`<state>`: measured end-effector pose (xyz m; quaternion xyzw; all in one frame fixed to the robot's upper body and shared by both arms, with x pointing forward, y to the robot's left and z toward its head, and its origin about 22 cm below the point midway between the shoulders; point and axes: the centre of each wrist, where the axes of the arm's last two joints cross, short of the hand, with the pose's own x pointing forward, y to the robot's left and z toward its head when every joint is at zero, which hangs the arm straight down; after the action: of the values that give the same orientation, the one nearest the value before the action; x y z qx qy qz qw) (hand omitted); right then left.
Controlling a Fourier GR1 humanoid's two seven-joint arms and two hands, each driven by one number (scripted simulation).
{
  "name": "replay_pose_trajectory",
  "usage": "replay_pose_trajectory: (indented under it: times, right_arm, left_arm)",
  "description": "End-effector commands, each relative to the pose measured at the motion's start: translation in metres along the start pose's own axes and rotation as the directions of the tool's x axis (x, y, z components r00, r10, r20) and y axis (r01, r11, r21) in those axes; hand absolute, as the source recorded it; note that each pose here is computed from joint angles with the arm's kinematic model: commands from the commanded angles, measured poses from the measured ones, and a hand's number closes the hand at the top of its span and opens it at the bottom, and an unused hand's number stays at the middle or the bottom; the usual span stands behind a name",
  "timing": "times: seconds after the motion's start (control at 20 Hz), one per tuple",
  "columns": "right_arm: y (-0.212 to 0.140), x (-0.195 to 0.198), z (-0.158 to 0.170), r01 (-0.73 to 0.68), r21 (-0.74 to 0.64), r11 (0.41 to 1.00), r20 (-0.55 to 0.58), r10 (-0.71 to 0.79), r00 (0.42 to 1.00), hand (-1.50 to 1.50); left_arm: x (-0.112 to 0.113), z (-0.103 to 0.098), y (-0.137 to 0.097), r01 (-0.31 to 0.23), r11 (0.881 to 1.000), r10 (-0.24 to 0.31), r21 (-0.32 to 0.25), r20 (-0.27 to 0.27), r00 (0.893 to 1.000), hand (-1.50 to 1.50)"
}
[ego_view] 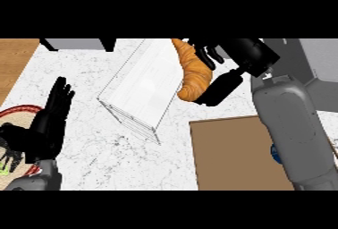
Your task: Pick the croissant from the tray and place it in the tiered shelf
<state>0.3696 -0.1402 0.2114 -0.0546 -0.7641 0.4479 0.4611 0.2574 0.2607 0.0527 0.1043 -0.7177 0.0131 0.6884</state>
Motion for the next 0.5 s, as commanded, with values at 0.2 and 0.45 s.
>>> replay_pose_trajectory:
  times: [0.2,0.45]
  right_arm:
    - [0.050,-0.012,-0.055,0.038,-0.047,0.998,-0.002,-0.038,0.999,1.50]
    - [0.057,-0.030,-0.069,0.055,-0.059,0.997,0.039,-0.053,0.998,1.50]
  left_arm:
    - [0.010,-0.004,0.011,0.014,1.000,-0.014,0.005,0.012,1.000,0.00]
    - [-0.002,-0.008,-0.016,0.008,1.000,-0.008,0.008,0.010,1.000,0.00]
